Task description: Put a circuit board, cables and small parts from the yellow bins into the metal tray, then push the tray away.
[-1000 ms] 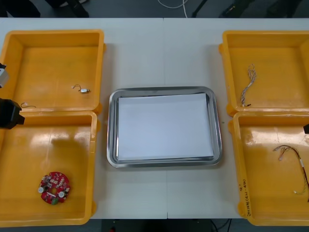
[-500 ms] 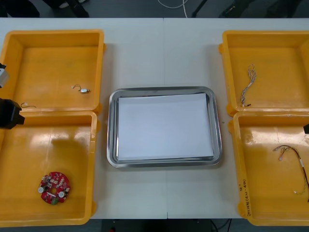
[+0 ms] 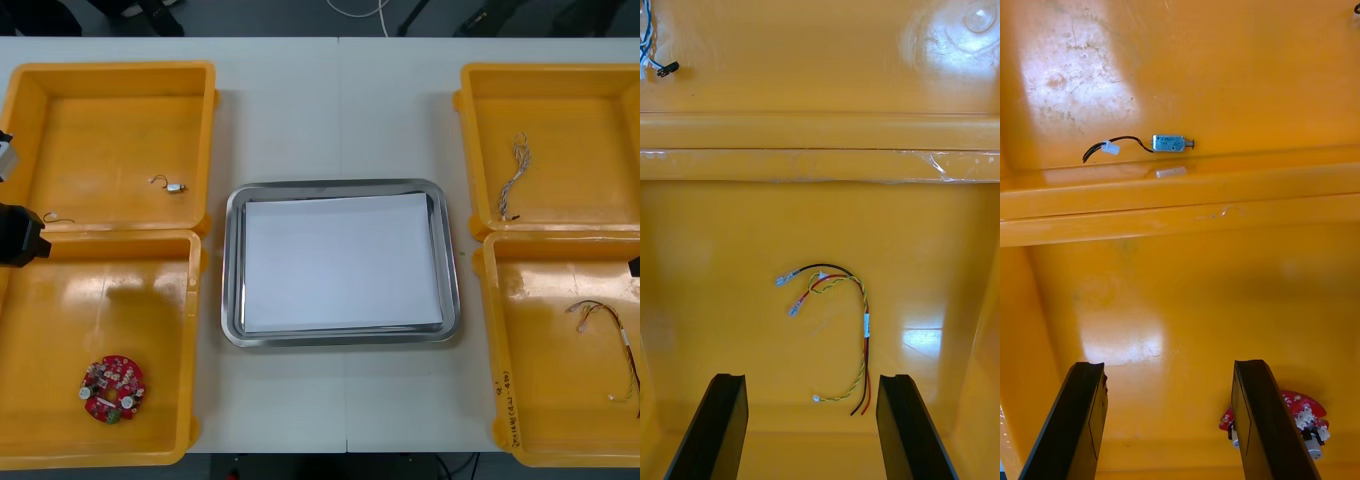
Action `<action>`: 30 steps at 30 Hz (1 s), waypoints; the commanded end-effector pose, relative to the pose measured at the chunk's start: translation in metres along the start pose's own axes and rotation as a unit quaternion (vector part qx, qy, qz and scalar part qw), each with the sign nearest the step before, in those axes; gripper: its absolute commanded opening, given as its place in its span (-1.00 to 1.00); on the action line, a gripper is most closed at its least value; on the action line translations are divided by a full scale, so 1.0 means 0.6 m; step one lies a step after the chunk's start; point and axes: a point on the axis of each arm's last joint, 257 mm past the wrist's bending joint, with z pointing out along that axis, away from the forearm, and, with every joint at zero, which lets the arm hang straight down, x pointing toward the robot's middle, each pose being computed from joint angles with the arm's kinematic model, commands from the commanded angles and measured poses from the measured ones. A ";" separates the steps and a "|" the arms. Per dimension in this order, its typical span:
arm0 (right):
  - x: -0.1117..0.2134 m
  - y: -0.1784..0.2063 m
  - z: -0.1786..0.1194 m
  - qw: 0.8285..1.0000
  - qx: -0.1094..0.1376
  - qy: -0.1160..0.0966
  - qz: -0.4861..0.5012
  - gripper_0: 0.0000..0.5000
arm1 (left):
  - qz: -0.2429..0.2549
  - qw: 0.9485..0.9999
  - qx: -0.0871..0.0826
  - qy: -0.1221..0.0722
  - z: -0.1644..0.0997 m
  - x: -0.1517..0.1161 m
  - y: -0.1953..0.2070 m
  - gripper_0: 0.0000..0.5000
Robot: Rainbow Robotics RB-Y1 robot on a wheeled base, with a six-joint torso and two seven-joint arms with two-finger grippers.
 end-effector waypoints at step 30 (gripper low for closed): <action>-0.017 0.013 -0.011 0.999 0.000 -0.014 -0.031 1.00 | -0.038 0.999 -0.007 -0.011 -0.015 -0.001 0.008 0.94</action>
